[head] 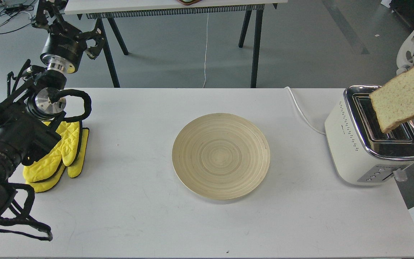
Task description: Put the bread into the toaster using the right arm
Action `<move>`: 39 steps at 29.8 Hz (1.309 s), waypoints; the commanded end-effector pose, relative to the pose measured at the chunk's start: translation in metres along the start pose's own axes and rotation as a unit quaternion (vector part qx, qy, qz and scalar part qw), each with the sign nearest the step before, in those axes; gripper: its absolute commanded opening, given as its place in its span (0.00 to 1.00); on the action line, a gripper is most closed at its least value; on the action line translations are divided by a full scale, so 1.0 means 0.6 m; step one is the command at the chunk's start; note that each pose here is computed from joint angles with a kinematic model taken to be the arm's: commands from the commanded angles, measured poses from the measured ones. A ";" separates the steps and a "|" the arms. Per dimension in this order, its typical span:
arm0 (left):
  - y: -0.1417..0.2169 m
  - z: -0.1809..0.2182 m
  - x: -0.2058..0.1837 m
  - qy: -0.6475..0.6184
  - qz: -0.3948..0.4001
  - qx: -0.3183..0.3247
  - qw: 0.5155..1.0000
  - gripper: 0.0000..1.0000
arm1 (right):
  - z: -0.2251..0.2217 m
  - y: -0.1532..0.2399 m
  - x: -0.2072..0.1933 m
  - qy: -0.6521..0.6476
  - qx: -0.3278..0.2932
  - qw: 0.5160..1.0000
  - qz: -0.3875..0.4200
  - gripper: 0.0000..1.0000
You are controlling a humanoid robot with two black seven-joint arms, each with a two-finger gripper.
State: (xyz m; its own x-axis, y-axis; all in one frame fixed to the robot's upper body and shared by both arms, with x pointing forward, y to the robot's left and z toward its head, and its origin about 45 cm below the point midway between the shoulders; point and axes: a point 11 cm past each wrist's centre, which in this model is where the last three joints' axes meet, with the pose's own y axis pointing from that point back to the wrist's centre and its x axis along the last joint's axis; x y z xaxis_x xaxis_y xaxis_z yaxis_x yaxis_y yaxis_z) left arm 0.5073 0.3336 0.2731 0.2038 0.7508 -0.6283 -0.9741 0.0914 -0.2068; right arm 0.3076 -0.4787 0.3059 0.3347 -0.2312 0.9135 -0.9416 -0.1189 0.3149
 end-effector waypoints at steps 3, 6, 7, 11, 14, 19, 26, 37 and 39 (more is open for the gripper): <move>-0.001 0.001 -0.001 0.000 0.000 0.000 1.000 1.00 | -0.006 -0.015 -0.020 -0.011 0.006 1.000 -0.008 0.04; -0.001 0.001 -0.001 0.000 0.000 0.000 1.000 1.00 | -0.012 -0.020 -0.028 -0.015 0.010 1.000 -0.012 0.05; -0.001 0.001 -0.001 0.000 0.000 0.000 1.000 1.00 | -0.016 -0.023 -0.032 -0.018 0.014 1.000 -0.013 0.05; -0.001 0.001 -0.001 0.000 0.000 0.000 1.000 1.00 | -0.018 -0.028 -0.041 -0.021 0.010 1.000 -0.019 0.05; 0.000 0.000 0.000 0.000 0.000 0.000 1.000 1.00 | -0.020 -0.030 -0.049 -0.021 0.011 0.999 -0.023 0.09; 0.000 0.000 0.000 0.000 0.000 0.000 1.000 1.00 | -0.024 -0.034 -0.050 -0.026 0.014 0.999 -0.020 0.40; 0.000 0.000 0.000 0.000 0.000 0.000 1.000 1.00 | -0.046 -0.042 -0.041 -0.035 0.034 0.999 -0.008 0.77; 0.000 0.000 0.000 0.000 0.000 0.000 1.000 1.00 | -0.157 -0.115 0.054 -0.248 0.118 0.956 0.100 0.99; 0.000 0.000 0.000 0.000 0.000 0.000 1.000 1.00 | -0.188 -0.137 0.058 -0.317 0.140 0.932 0.110 0.99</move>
State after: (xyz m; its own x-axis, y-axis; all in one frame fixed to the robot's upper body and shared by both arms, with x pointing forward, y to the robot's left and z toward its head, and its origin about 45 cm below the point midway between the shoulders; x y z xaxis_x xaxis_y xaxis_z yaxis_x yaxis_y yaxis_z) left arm 0.5073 0.3333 0.2729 0.2038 0.7502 -0.6290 -0.9741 0.0915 -0.2066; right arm 0.3762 -0.3913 0.3343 0.1879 -0.6524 0.7342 -0.9722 -0.2298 0.0447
